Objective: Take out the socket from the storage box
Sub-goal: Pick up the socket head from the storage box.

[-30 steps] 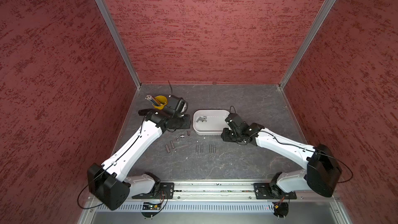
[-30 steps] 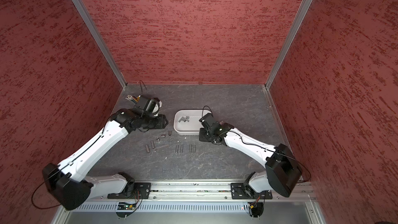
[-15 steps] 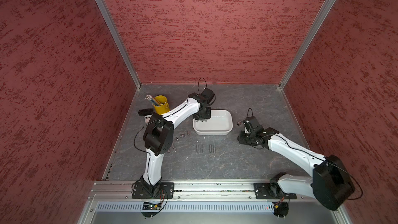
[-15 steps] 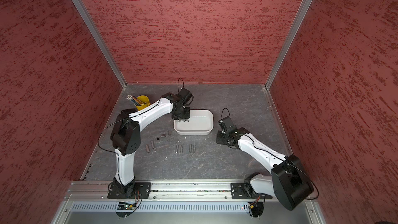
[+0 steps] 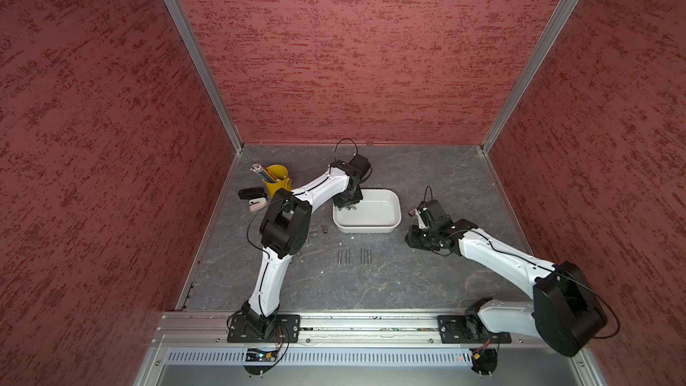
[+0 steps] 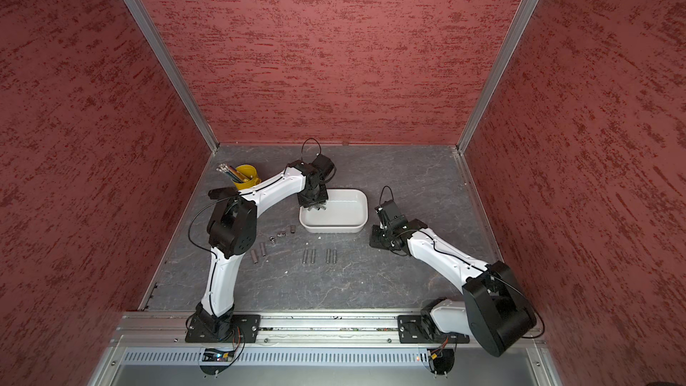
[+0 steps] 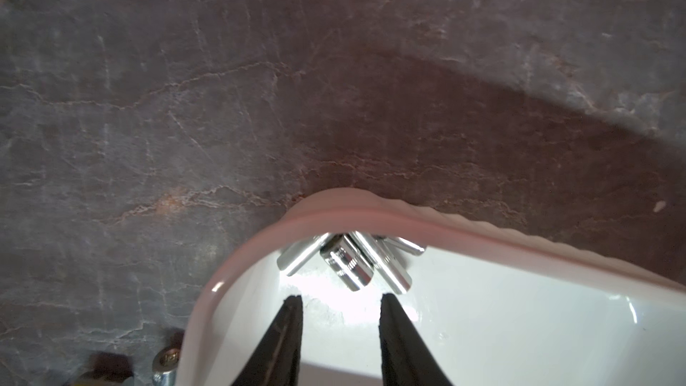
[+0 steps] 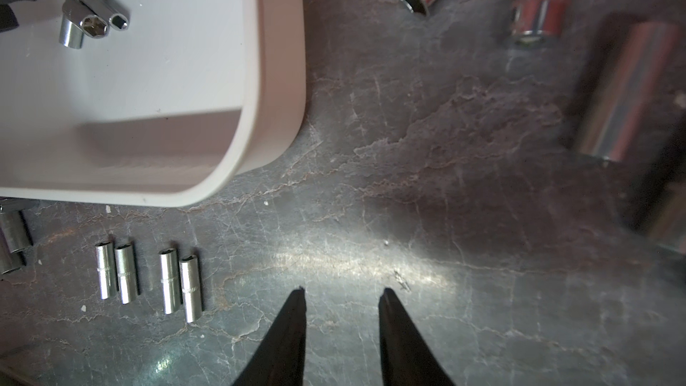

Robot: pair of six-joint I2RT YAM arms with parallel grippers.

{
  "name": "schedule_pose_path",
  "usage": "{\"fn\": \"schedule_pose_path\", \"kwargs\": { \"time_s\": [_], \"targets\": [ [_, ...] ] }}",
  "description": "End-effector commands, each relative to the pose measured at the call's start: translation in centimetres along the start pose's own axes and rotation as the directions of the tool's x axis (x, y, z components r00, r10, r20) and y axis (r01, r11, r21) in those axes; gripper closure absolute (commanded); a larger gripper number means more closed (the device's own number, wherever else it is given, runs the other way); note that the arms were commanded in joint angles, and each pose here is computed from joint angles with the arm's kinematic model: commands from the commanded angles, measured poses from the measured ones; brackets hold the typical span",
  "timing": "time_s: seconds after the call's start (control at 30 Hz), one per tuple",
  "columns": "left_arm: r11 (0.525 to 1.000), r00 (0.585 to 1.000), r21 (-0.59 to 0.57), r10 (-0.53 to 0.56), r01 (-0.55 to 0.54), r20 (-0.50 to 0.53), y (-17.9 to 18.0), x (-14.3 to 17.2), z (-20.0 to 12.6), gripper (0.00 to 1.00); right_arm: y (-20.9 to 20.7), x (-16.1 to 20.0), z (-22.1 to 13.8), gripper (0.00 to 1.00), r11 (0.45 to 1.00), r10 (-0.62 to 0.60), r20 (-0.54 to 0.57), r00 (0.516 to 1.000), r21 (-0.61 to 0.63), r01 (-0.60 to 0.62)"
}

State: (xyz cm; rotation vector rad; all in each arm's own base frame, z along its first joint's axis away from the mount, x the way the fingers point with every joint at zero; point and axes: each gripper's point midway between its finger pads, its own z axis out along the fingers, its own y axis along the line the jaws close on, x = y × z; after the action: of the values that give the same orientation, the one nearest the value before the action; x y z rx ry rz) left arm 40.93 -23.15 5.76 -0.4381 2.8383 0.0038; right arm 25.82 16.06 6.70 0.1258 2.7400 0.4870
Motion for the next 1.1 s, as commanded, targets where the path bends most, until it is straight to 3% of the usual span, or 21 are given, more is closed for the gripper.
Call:
{"fn": "schedule_pose_path", "kwargs": {
  "time_s": [0.0,0.6,1.07],
  "targets": [
    [0.997,0.997,-0.038,-0.07,0.071,0.034,0.3,-0.7,1.0,0.62,0.2,-0.2,0.3,0.64,1.0,-0.007,0.004,1.0,-0.018,0.007],
    [0.993,0.995,-0.072,-0.096,0.095,-0.01,0.1,0.6,4.1,0.65,0.2,-0.2,0.6,0.65,1.0,-0.003,-0.009,1.0,-0.029,0.003],
    [0.994,0.996,-0.082,-0.074,0.071,-0.04,0.8,2.7,5.0,0.75,0.1,-0.2,0.8,0.65,1.0,0.002,-0.014,1.0,-0.029,-0.002]
  ]
}}
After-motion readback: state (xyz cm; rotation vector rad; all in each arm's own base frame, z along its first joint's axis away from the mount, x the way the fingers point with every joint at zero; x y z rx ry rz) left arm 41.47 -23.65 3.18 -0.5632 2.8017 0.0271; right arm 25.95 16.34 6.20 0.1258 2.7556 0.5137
